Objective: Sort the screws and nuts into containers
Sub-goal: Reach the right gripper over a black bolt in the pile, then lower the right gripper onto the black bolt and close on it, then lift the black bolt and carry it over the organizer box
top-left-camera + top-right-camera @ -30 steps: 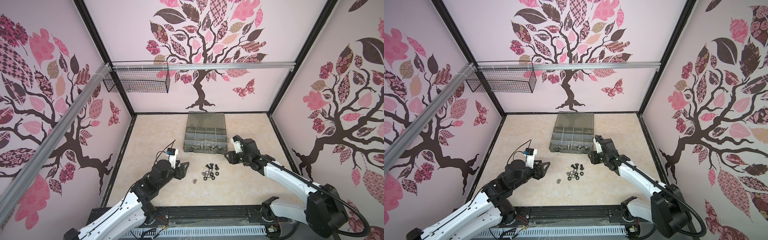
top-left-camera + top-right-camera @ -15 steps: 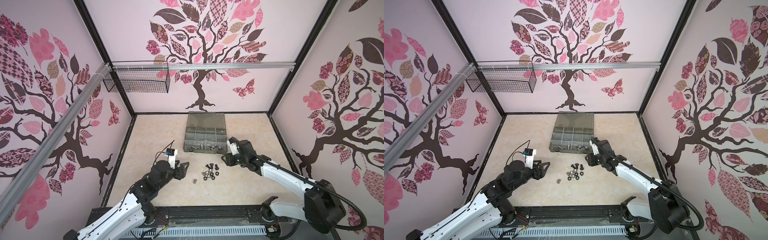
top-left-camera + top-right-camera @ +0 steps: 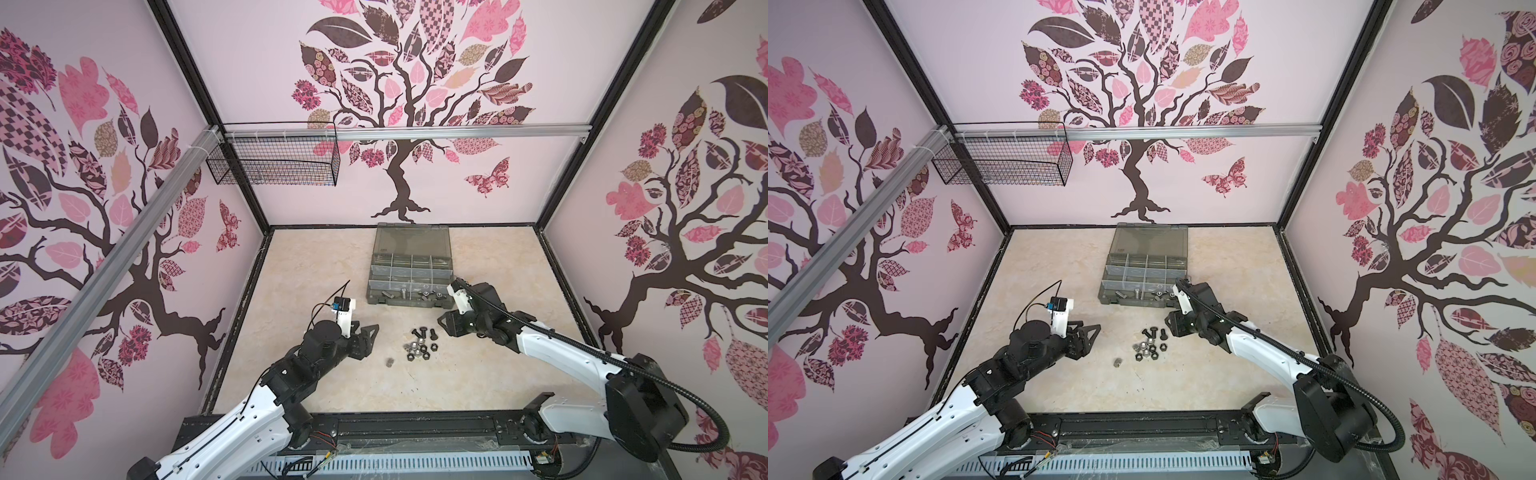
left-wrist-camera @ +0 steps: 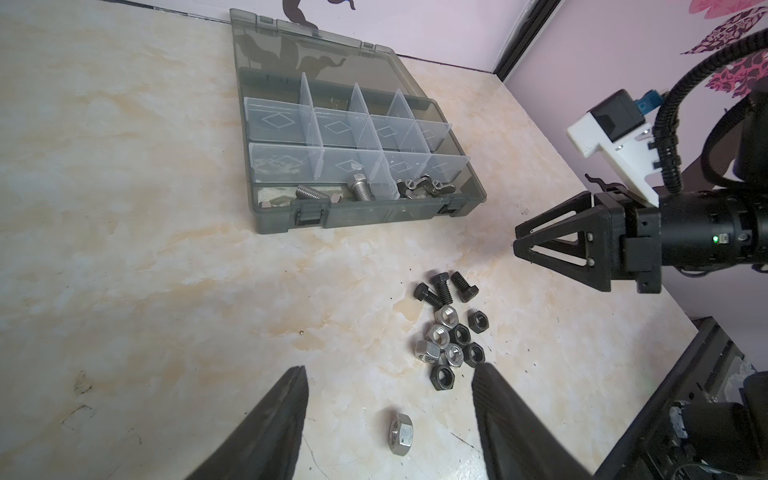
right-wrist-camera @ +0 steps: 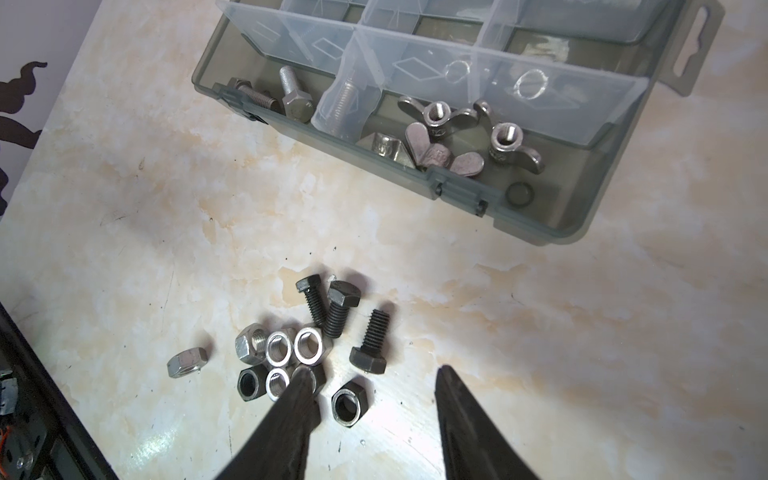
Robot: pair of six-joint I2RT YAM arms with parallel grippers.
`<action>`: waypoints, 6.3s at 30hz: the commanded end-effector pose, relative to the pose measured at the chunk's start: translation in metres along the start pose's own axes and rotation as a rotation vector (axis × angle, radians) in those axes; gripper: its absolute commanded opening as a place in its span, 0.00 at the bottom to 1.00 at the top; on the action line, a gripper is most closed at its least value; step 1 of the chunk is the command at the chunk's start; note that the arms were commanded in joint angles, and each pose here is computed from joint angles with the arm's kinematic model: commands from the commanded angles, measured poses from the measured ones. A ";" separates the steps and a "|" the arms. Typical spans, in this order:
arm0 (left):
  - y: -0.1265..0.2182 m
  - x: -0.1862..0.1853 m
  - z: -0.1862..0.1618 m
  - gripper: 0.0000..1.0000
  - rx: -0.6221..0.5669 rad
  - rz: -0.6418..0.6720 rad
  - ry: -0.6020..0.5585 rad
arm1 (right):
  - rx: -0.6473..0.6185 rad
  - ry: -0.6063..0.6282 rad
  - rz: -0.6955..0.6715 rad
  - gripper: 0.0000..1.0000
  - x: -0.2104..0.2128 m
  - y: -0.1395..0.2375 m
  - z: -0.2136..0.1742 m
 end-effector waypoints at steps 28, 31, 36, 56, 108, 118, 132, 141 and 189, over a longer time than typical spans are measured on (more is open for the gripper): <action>0.000 0.014 -0.010 0.65 0.046 0.102 0.080 | 0.299 0.154 -0.109 0.51 0.014 -0.049 -0.015; 0.001 0.014 -0.010 0.65 0.035 0.100 0.076 | 0.333 0.163 -0.129 0.51 0.012 -0.052 -0.016; -0.001 0.014 -0.010 0.65 0.032 0.092 0.071 | 0.395 0.174 -0.180 0.51 0.007 -0.056 -0.016; 0.001 0.013 -0.011 0.65 0.031 0.072 0.034 | 0.511 0.189 -0.195 0.37 0.008 -0.077 -0.005; 0.003 0.012 -0.019 0.66 0.032 0.005 0.015 | 0.504 -0.026 -0.188 0.31 0.026 -0.066 -0.022; 0.003 0.014 -0.020 0.65 0.032 0.008 0.016 | 0.455 0.077 -0.276 0.44 0.022 -0.031 -0.001; 0.000 0.015 -0.025 0.66 0.056 0.009 0.030 | 0.464 0.174 -0.099 0.55 0.035 -0.029 -0.026; 0.000 0.015 -0.025 0.65 0.058 0.012 0.036 | 0.510 0.210 -0.113 0.55 0.032 -0.051 -0.030; 0.002 0.016 -0.023 0.65 0.052 0.030 0.052 | 0.170 0.074 -0.342 0.31 -0.068 -0.078 0.161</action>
Point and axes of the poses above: each gripper's point midway between its finger pads, its own y axis back along the fingers, its own x axis along the line the jaws close on, z = x × y, the point moved 7 cm from there along y, back along the fingers, and after that the axes turned 10 degrees about y, right-handed, at the moved point
